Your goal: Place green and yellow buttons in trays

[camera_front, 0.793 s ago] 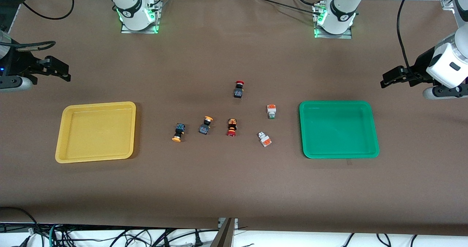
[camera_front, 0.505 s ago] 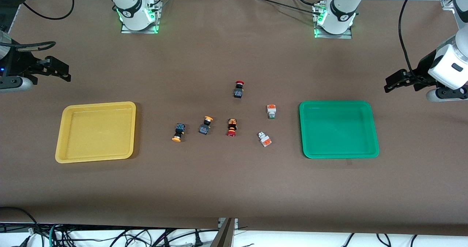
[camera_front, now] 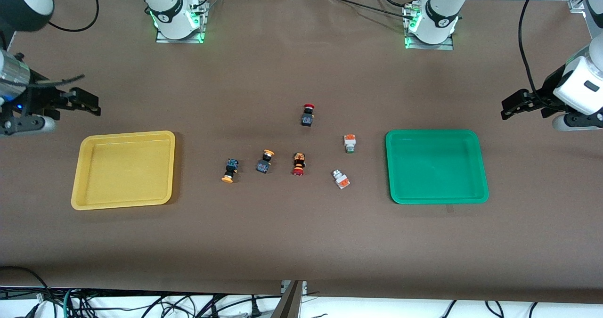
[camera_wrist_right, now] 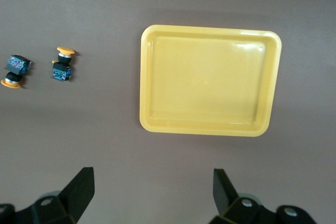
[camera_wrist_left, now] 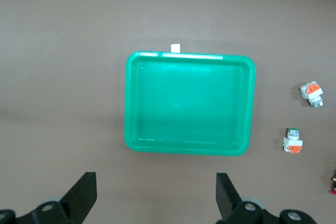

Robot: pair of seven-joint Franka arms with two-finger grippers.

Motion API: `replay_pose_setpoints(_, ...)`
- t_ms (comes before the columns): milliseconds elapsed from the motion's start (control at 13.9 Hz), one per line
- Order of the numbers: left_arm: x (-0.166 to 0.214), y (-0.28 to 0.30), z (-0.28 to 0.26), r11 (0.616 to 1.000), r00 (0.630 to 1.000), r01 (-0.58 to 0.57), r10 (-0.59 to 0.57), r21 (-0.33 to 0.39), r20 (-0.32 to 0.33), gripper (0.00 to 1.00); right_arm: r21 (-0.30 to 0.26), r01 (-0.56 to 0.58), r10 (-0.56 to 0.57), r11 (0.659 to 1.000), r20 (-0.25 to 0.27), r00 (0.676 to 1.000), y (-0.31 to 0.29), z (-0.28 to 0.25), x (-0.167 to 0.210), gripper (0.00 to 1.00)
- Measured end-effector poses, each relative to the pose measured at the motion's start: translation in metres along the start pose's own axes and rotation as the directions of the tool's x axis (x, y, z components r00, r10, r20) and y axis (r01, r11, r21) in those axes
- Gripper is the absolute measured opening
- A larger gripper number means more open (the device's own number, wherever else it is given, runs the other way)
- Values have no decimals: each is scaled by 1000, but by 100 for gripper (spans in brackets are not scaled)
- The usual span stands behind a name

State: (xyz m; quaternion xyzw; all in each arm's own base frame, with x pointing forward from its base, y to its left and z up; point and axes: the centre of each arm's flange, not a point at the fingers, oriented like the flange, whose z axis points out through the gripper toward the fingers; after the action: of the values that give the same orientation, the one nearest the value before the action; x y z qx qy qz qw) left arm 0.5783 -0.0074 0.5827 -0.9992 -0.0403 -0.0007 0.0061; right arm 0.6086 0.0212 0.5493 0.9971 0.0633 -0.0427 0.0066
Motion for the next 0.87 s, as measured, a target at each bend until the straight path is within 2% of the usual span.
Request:
replay_pose_setpoints(144, 3, -1, -5, 1000, 1000, 2, -2, -2, -11, 100, 2, 5, -5, 1000, 12, 1000, -2, 20, 12, 100)
replay_pose_setpoints(288, 7, -1, -1, 1000, 1000, 1, -1, -3, -7, 100, 9, 2, -2, 1000, 3, 1000, -15, 43, 29, 100)
replay_pose_setpoints(577, 15, 1, 13, 1000, 1000, -3, 3, -5, 16, 100, 9, -156, 156, 988, -5, 988, -88, 109, 65, 100)
replay_pose_setpoints(865, 16, 3, 13, 1000, 1000, -6, 7, -6, 15, 100, 9, -277, 277, 961, 26, 961, -145, 181, 77, 100)
